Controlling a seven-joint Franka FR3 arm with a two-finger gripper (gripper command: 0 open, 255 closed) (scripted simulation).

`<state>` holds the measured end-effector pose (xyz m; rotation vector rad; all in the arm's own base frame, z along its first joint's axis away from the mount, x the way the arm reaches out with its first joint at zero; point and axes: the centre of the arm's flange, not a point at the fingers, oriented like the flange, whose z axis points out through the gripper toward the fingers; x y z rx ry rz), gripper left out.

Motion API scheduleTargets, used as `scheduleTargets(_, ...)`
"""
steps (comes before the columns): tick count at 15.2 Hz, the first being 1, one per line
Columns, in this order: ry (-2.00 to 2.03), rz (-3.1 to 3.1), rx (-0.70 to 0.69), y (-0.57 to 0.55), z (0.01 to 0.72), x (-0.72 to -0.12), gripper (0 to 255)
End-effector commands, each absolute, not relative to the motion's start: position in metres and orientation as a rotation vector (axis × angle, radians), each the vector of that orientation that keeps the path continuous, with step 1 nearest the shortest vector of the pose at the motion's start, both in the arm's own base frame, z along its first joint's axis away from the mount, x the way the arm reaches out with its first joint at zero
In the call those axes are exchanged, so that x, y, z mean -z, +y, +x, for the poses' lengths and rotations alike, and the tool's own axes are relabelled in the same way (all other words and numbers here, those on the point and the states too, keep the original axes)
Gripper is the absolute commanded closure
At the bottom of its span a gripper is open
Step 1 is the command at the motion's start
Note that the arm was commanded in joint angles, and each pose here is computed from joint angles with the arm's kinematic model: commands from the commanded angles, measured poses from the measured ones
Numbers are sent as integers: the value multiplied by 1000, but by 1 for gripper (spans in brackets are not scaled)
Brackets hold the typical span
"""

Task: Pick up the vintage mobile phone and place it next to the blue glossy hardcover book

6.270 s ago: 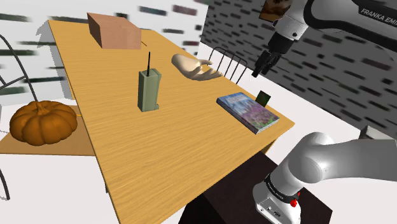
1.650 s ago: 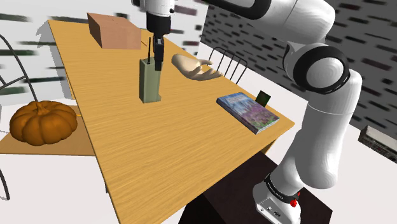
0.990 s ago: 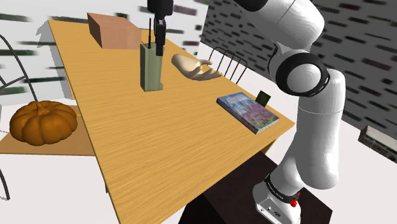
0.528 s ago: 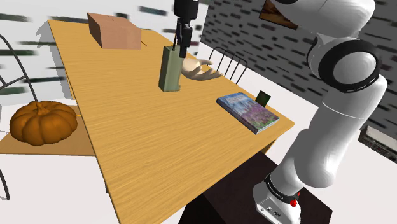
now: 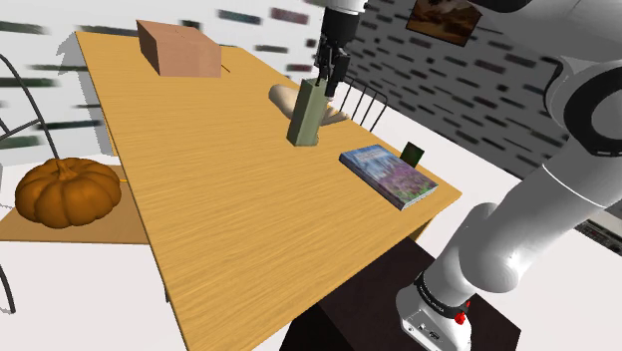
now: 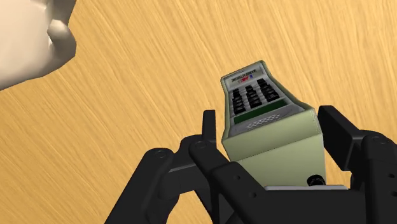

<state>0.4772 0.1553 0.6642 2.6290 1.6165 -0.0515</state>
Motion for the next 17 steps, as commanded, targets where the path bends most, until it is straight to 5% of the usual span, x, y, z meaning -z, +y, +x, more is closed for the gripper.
scheduleTargets(1,1618,2628,50,133,466,-663,255)
scheduleTargets(17,1618,2628,50,95,448,-594,255)
